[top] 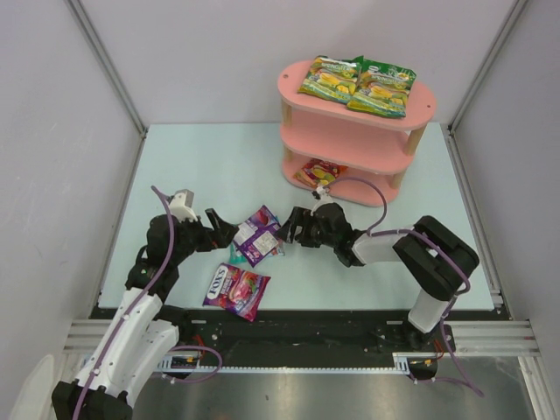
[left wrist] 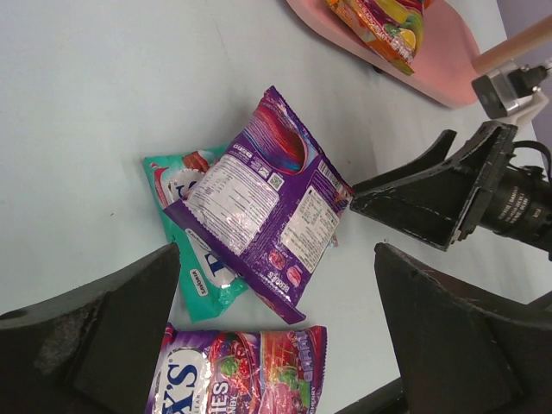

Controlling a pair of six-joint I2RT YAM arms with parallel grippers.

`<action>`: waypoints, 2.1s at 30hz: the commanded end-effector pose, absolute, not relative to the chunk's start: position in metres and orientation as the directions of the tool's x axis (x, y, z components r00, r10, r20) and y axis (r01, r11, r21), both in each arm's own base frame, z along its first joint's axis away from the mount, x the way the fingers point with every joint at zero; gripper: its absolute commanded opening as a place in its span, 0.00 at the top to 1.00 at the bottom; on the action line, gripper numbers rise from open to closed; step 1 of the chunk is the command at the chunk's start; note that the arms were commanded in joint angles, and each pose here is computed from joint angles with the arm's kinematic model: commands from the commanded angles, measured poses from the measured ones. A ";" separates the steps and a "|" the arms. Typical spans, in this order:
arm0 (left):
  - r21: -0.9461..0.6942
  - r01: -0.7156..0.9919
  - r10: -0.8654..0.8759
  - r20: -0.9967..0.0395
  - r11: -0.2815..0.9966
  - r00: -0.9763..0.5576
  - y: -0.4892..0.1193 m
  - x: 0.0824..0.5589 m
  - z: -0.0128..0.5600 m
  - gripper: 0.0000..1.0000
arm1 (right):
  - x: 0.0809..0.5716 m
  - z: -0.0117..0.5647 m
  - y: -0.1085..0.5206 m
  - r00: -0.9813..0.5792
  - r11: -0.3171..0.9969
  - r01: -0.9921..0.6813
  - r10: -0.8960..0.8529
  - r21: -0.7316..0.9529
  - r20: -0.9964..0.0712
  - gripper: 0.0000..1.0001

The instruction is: Place and organize the candy bags onto the shelf

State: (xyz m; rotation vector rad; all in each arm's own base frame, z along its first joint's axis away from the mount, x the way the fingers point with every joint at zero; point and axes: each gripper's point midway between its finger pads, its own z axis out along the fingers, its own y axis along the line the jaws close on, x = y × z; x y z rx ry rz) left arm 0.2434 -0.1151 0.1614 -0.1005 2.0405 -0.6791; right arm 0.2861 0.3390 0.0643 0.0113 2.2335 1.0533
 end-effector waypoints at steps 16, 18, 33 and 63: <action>-0.523 0.215 -0.343 -0.766 0.825 -0.544 -0.121 0.242 0.163 0.00 | 0.298 0.116 0.370 -0.749 0.495 -0.367 0.346 0.788 -0.565 0.68; -0.523 0.215 -0.343 -0.765 0.825 -0.544 -0.121 0.242 0.163 0.00 | 0.300 0.119 0.369 -0.741 0.492 -0.380 0.345 0.783 -0.576 0.79; -0.524 0.217 -0.343 -0.764 0.824 -0.546 -0.121 0.243 0.163 0.00 | 0.297 0.200 0.305 -0.528 0.670 -0.480 0.294 0.565 -0.797 1.00; -0.522 0.217 -0.338 -0.764 0.825 -0.550 -0.122 0.241 0.162 0.00 | 0.168 0.196 0.377 -0.486 0.418 -0.828 -0.204 0.374 -0.850 0.20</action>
